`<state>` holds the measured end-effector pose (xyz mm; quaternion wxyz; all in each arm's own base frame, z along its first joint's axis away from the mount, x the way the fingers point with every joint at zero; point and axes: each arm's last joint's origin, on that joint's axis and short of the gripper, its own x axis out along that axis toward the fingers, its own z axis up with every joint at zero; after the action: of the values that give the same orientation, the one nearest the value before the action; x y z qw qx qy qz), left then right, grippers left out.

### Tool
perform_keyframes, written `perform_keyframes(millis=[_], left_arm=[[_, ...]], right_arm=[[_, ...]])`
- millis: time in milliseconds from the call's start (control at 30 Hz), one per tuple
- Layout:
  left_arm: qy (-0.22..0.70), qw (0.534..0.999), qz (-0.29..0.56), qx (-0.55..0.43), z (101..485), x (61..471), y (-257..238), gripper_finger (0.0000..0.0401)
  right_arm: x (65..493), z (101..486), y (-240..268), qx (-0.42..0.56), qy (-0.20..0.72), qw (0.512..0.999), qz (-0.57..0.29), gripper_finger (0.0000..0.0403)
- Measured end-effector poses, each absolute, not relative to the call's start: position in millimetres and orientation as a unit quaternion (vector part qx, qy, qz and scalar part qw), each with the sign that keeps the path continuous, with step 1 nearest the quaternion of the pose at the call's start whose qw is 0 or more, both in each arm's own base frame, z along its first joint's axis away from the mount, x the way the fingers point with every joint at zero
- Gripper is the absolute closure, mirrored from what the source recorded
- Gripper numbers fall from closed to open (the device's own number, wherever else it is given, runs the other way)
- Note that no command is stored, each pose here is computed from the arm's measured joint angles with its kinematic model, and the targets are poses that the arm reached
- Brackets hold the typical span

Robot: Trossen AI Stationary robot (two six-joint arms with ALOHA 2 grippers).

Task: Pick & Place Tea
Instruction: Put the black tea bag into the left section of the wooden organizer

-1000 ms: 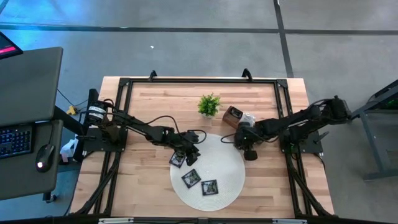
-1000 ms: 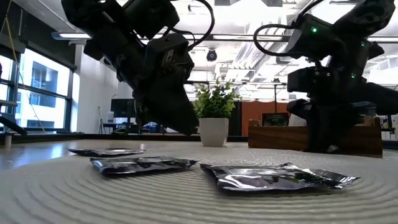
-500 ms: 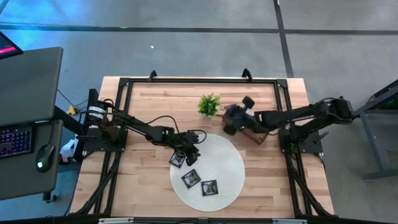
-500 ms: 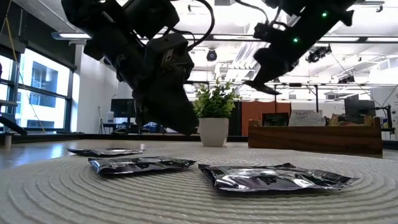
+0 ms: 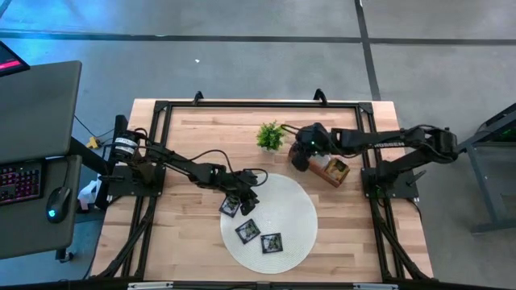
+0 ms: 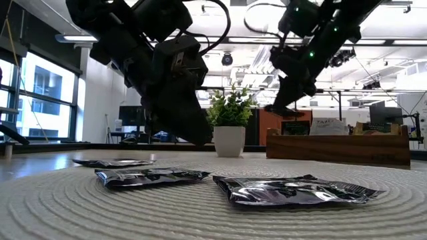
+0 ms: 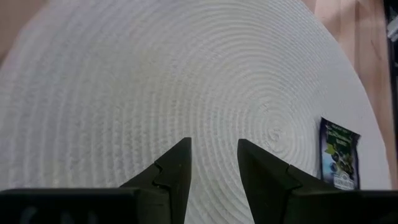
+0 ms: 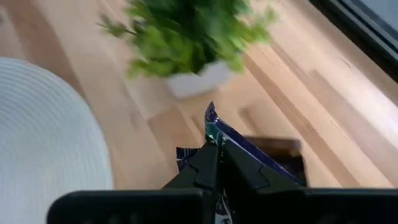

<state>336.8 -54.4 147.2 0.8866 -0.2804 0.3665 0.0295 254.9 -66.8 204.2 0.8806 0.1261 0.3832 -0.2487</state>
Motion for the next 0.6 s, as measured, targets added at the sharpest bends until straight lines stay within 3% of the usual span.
perform_keyframes(millis=[133, 400, 600], left_arm=[[0.367, 0.886, 0.027, -0.281, 147, 337, -55, 0.0272], [0.365, 0.887, 0.026, -0.282, 148, 337, -55, 0.0272], [0.365, 0.887, 0.026, -0.282, 148, 337, -55, 0.0272]], right_arm=[[248, 197, -77, 0.145, 0.386, 0.869, -0.272, 0.0385], [241, 177, -81, 0.177, 0.349, 0.891, -0.228, 0.0385], [239, 175, -84, 0.16, 0.355, 0.895, -0.219, 0.0343]])
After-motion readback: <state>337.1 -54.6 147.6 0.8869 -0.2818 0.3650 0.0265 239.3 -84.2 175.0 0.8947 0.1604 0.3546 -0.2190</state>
